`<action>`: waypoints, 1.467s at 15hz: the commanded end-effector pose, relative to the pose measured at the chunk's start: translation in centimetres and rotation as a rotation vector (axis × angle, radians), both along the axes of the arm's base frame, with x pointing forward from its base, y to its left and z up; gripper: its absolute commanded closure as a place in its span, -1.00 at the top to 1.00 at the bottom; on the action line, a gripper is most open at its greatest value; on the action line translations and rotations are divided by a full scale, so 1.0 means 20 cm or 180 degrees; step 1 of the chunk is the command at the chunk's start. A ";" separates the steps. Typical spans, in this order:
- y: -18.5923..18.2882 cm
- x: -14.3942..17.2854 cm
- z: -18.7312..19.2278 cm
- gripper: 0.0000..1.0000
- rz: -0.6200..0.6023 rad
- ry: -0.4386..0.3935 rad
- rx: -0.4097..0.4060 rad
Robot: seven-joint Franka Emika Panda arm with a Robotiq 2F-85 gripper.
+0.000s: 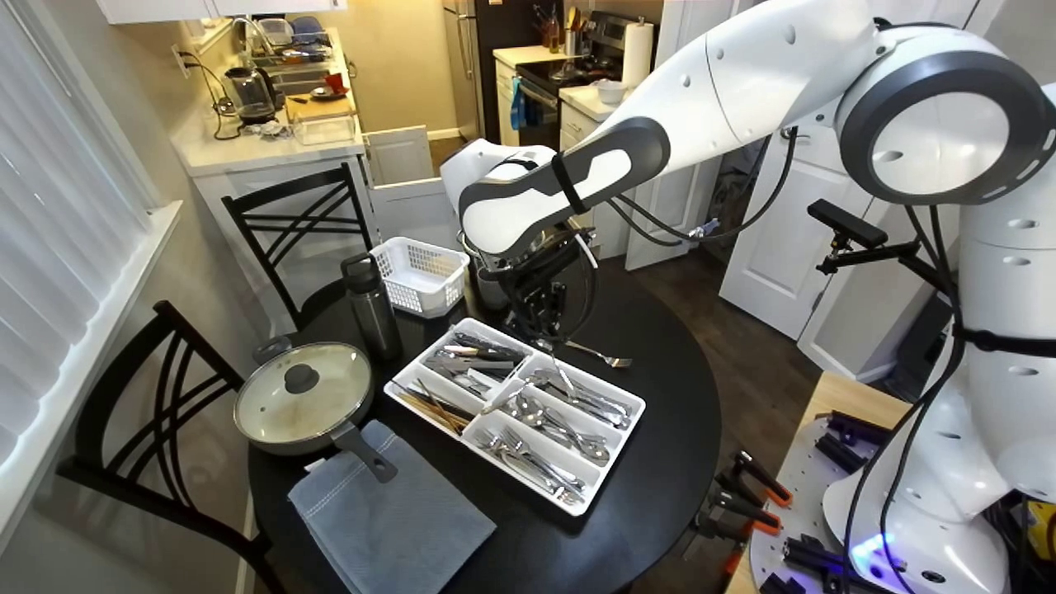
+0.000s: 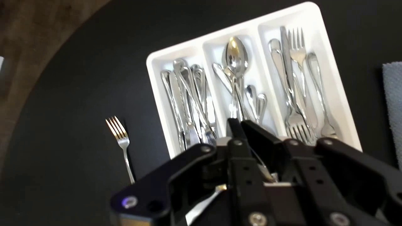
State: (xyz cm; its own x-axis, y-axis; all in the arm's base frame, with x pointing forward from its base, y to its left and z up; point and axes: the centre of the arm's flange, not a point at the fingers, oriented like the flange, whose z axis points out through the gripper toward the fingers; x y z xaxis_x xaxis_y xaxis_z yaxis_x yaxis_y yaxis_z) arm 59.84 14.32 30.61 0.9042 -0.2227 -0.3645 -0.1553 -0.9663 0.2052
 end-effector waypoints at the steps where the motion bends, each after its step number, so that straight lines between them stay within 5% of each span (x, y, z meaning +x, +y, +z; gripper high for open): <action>1: -0.17 -0.06 0.03 -0.96 -0.0195 0.0406 -0.0234; 7: -0.53 -0.02 -0.13 -0.96 -0.0427 0.0668 -0.0657; 15: -0.83 0.06 -0.69 -0.96 -0.0681 0.1077 -0.0874; 22: -0.92 0.11 -0.88 -0.96 -0.0762 0.0962 -0.0903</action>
State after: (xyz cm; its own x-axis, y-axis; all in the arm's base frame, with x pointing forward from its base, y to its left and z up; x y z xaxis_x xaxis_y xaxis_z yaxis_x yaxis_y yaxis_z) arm 60.97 -3.63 13.44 0.6673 -0.5232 -0.5301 -0.2244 -0.8198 0.5268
